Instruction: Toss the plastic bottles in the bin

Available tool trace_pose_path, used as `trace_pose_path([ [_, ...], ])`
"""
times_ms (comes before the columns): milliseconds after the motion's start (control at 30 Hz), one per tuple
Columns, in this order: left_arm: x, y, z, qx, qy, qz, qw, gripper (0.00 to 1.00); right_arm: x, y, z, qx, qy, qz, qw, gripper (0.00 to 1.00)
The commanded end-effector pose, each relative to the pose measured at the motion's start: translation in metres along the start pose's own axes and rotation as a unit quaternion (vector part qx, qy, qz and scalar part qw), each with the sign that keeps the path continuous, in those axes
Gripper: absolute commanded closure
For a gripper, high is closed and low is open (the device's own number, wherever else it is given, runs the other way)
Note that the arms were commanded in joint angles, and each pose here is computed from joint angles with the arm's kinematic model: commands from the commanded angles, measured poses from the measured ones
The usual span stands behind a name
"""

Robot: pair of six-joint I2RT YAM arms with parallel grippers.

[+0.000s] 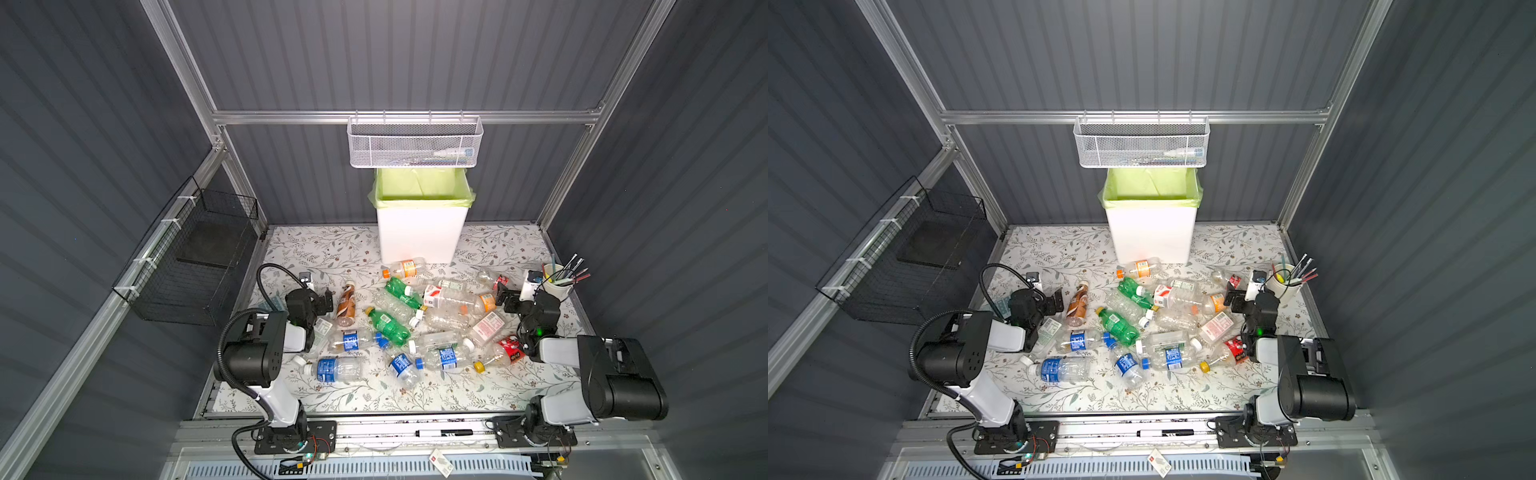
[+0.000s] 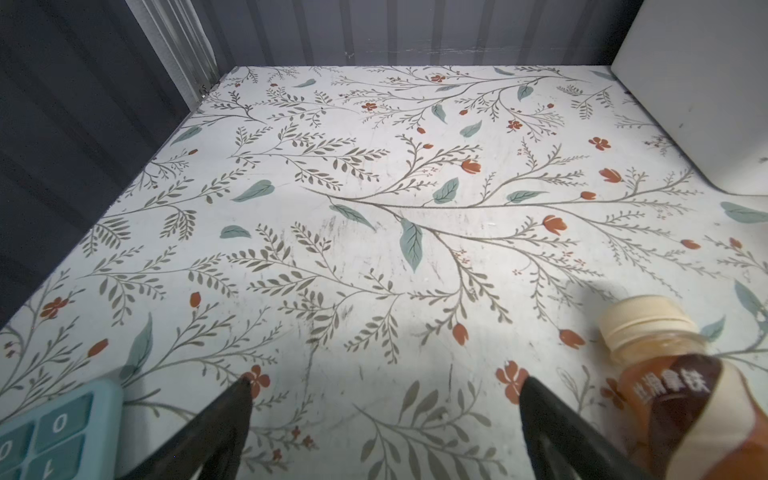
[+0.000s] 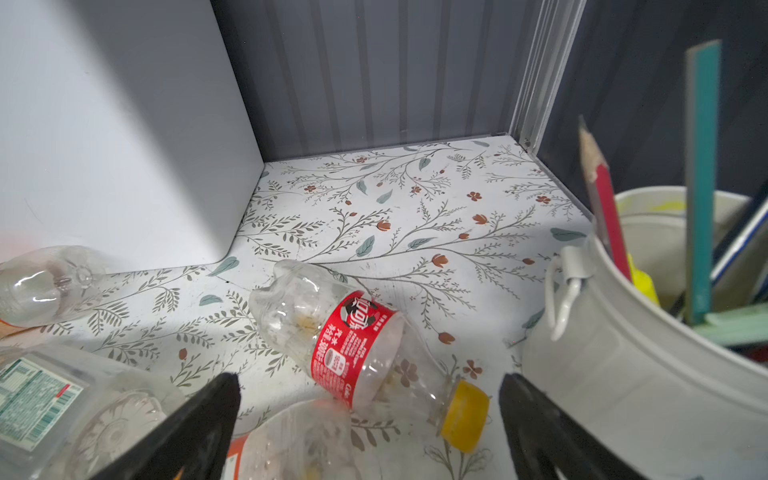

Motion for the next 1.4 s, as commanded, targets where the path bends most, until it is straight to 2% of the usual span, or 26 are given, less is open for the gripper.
trace_pose_path([
  [0,-0.003,0.005,-0.004,-0.009,-0.006,-0.003,1.000,0.00,-0.003,0.007,-0.001,-0.006,0.002,-0.010,1.000,0.01],
  [800,-0.003,0.005,-0.003,-0.007,-0.006,-0.003,1.000,0.00,-0.003,0.006,-0.001,-0.006,0.002,-0.008,1.000,0.01],
  [933,0.002,0.028,0.014,0.021,0.066,0.005,0.998,0.00,0.000,0.021,-0.008,-0.017,-0.014,0.008,1.000,0.01],
  [1033,0.014,0.058,0.019,0.049,0.103,0.006,0.993,0.00,0.010,0.039,-0.009,-0.062,-0.004,0.093,0.994,0.01],
  [1200,0.055,0.088,0.017,0.130,0.102,-0.024,0.986,0.00,0.052,0.048,-0.006,-0.170,-0.013,0.128,0.977,0.01],
  [1300,0.074,0.088,0.016,0.149,0.107,-0.015,0.983,0.00,0.078,0.035,-0.005,-0.232,-0.032,0.172,0.957,0.03],
  [1367,0.087,0.086,0.009,0.155,0.100,-0.012,0.983,0.00,0.094,0.022,0.000,-0.266,-0.035,0.206,0.941,0.01],
])
Point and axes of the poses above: each gripper's point midway between its finger pads, its own x axis back along the fingers, its own z axis along the line the jaws close on, y = z × x, the point moved 3 cm from there along x, back along the fingers, and after that the axes turned 11 degrees about x, right-handed, at the moved point
